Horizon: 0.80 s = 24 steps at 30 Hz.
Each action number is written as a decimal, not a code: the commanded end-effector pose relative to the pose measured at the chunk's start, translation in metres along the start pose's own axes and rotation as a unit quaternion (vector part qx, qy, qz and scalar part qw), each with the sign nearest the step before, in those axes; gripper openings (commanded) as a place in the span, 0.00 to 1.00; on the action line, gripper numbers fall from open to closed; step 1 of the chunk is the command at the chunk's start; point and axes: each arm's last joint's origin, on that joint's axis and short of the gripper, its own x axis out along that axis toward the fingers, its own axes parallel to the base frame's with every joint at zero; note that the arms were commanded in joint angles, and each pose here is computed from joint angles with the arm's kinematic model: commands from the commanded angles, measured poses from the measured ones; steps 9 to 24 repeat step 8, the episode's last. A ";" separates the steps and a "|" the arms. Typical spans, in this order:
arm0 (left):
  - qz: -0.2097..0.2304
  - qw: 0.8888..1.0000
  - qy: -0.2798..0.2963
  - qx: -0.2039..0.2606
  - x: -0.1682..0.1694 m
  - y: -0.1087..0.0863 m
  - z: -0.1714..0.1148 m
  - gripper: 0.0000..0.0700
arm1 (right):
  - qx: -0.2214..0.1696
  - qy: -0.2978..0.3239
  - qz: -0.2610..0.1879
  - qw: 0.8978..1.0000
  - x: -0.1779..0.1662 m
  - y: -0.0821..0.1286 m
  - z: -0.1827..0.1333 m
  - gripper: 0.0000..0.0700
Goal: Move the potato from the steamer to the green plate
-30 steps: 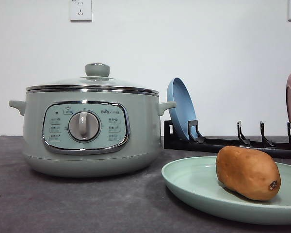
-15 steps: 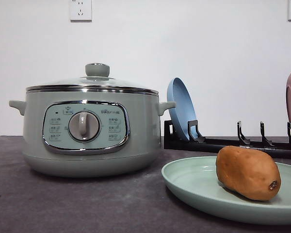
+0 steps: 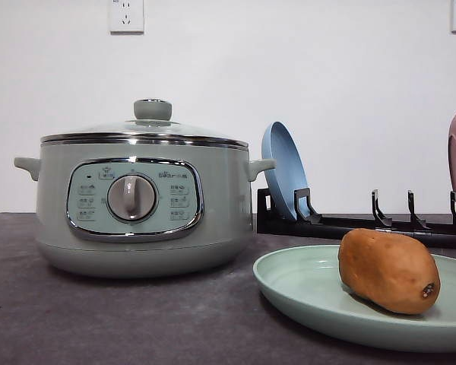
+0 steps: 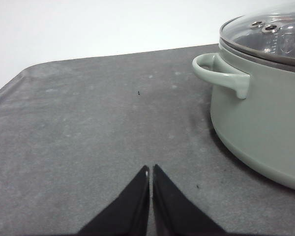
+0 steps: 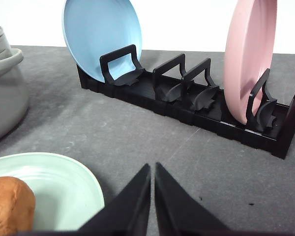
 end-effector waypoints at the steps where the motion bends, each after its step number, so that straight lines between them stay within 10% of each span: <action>1: -0.001 1.000 0.013 -0.002 0.002 -0.001 -0.007 0.00 | 0.006 0.001 0.000 1.000 0.000 0.000 -0.001 0.00; 24: -0.001 1.000 0.013 -0.002 0.002 -0.001 -0.007 0.00 | 0.006 0.001 -0.001 1.000 0.000 0.000 -0.001 0.00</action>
